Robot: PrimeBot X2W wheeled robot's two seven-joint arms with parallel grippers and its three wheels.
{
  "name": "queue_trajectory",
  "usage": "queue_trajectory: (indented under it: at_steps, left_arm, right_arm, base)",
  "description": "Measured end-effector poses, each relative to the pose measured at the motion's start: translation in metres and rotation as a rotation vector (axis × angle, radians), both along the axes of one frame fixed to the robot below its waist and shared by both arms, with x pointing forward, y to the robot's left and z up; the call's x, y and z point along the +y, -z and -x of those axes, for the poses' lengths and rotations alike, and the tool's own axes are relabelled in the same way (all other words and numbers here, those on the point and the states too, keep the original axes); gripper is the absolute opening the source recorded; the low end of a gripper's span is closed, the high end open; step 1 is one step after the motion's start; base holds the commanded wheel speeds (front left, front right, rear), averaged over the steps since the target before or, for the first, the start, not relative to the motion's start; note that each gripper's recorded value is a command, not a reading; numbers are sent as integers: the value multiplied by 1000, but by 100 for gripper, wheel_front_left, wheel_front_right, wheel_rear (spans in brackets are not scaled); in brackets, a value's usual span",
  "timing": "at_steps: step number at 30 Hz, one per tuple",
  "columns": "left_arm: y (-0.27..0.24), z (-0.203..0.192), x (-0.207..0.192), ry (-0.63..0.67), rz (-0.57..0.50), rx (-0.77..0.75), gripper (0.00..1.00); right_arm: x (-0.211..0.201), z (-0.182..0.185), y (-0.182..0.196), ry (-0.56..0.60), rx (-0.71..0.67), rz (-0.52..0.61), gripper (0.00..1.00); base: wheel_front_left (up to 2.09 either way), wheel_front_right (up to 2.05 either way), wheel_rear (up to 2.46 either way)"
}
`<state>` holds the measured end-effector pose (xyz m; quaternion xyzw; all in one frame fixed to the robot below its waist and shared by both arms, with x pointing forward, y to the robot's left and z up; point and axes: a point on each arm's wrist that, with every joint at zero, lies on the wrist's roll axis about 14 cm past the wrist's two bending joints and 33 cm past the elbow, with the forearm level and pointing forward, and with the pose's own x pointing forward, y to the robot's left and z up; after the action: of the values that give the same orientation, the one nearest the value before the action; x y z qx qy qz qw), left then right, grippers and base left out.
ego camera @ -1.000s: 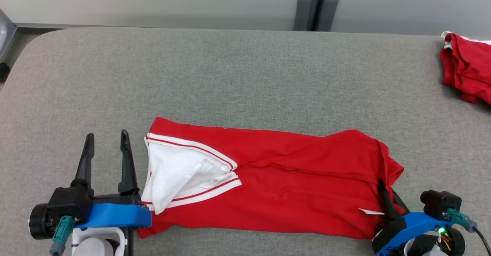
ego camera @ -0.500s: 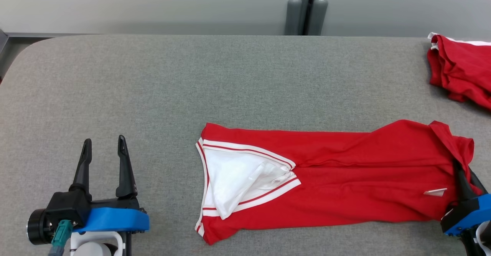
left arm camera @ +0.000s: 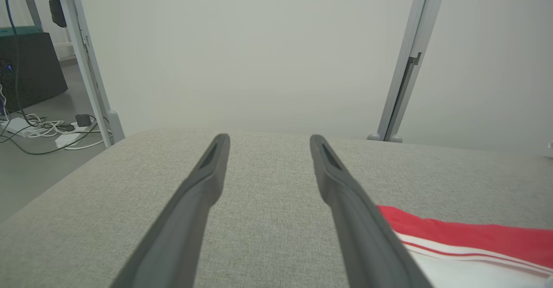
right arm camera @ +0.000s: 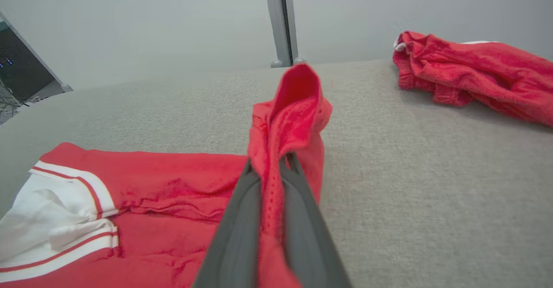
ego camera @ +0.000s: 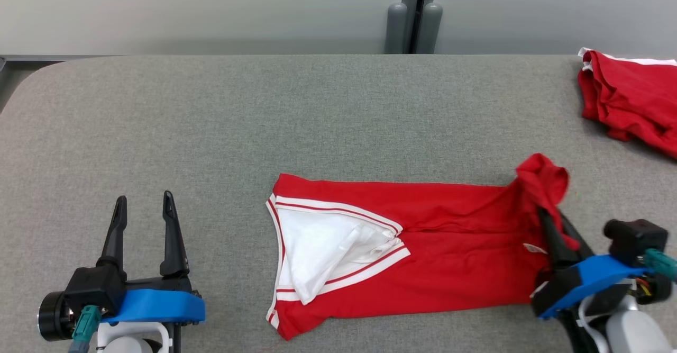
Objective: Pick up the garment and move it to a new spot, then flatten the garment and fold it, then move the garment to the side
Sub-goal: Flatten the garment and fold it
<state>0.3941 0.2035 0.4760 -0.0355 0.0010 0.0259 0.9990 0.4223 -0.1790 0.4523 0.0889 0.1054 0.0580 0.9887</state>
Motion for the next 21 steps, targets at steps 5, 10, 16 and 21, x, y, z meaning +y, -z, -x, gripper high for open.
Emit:
queue_trajectory:
  at_steps: [5,10,16,21]
  left_arm:
    - [1,2,3,-7,-2,5,100]
    - [1,6,8,-21,-2,7,100]
    - [2,9,11,-32,-4,12,100]
    - [2,8,13,-39,6,11,100]
  right_arm:
    - [47,-4,-13,-113,-32,-39,0]
    - [95,-6,-23,-227,-50,-85,0]
    - [152,-3,-30,-374,-63,-124,0]
    - [185,-4,-33,-466,-72,-141,0]
  base:
    - [0,0,0]
    - [0,0,0]
    - [0,0,0]
    - [0,0,0]
